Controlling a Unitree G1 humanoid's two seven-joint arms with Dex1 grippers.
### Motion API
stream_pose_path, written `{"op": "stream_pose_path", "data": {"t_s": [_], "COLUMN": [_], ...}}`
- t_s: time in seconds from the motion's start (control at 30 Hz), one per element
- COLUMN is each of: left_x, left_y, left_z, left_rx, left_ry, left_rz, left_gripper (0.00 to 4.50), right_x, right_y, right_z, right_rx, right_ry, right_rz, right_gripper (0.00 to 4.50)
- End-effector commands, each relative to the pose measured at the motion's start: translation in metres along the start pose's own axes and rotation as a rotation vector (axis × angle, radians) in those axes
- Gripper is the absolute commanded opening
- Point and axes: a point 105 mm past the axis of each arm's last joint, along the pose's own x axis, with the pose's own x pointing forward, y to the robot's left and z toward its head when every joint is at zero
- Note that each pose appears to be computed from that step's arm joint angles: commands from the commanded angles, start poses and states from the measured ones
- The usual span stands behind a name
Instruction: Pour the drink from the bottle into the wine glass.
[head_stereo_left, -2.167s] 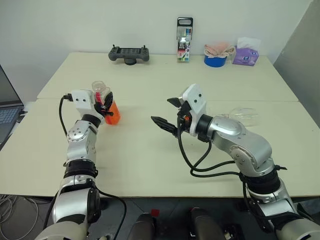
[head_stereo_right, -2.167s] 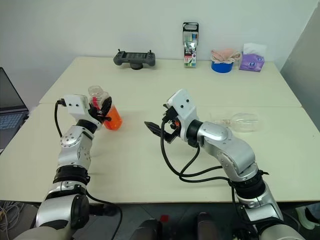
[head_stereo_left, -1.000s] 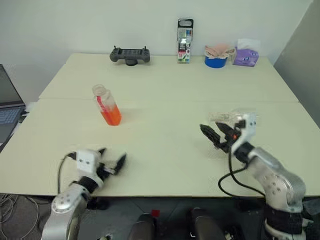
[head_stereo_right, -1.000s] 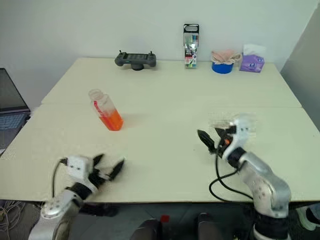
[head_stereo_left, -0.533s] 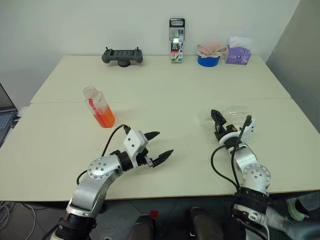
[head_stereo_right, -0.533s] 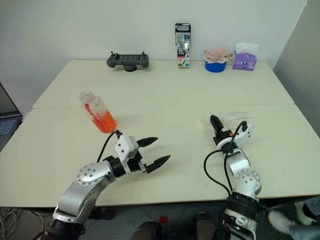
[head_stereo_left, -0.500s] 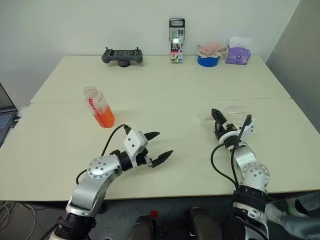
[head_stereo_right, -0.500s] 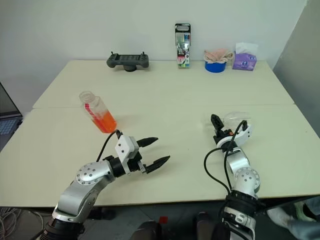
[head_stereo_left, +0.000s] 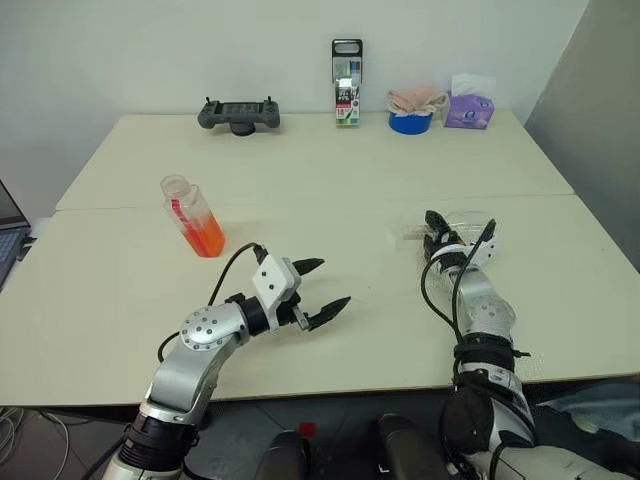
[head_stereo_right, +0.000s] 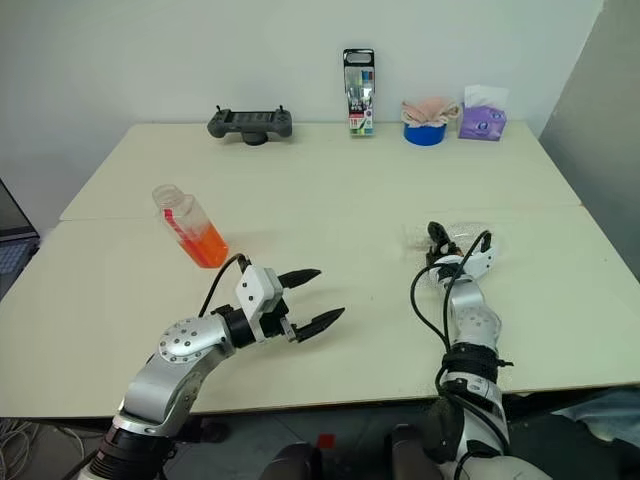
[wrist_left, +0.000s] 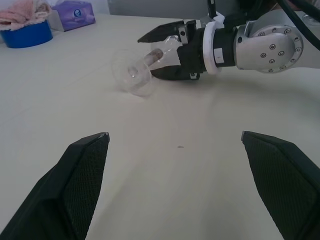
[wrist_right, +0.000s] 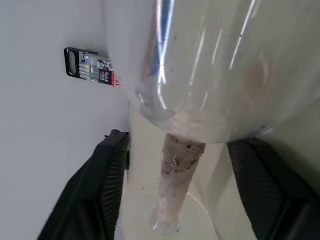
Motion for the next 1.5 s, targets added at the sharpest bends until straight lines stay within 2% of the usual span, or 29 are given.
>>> {"op": "stream_pose_path", "data": {"t_s": [0.03,0.13,0.2,0.33,0.43,0.53,0.73,1.0,1.2,1.5], "left_x": [-0.001,-0.004,-0.007,-0.019,-0.037,-0.055,-0.072,-0.071,-0.066,-0.069], "left_y": [0.007,0.011,0.014,0.020,0.026,0.025,0.019,0.018,0.022,0.029], "left_z": [0.010,0.010,0.011,0.015,0.017,0.021,0.031,0.025,0.024,0.018], "left_rx": [0.030,0.021,0.016,-0.004,-0.040,-0.089,-0.119,-0.121,-0.118,-0.110], "left_ry": [-0.029,-0.029,-0.029,-0.020,-0.010,-0.003,0.001,0.028,0.019,0.034], "left_rz": [0.023,0.041,0.050,0.065,0.095,0.113,0.130,0.142,0.156,0.187], "left_gripper": [4.50,4.50,4.50,4.50,4.50,4.50,4.50,4.50,4.50,4.50], "right_x": [0.000,-0.006,-0.012,-0.026,-0.034,-0.040,-0.042,-0.026,-0.016,-0.026], "right_y": [0.011,0.027,0.050,0.096,0.109,0.111,0.079,0.049,0.034,0.015], "right_z": [0.001,-0.006,-0.014,-0.051,-0.088,-0.119,-0.144,-0.142,-0.134,-0.141], "right_rx": [-0.079,-0.316,-0.540,-1.046,-1.333,-1.496,-1.596,-1.508,-1.457,-1.520], "right_ry": [-0.006,0.035,0.052,0.078,0.054,0.015,0.084,0.181,0.175,0.251], "right_rz": [0.030,0.096,0.186,0.435,0.610,0.750,0.812,0.680,0.590,0.625], "right_gripper": [1.78,0.77,0.23,0.19,0.19,0.19,0.19,0.19,0.19,0.19]}}
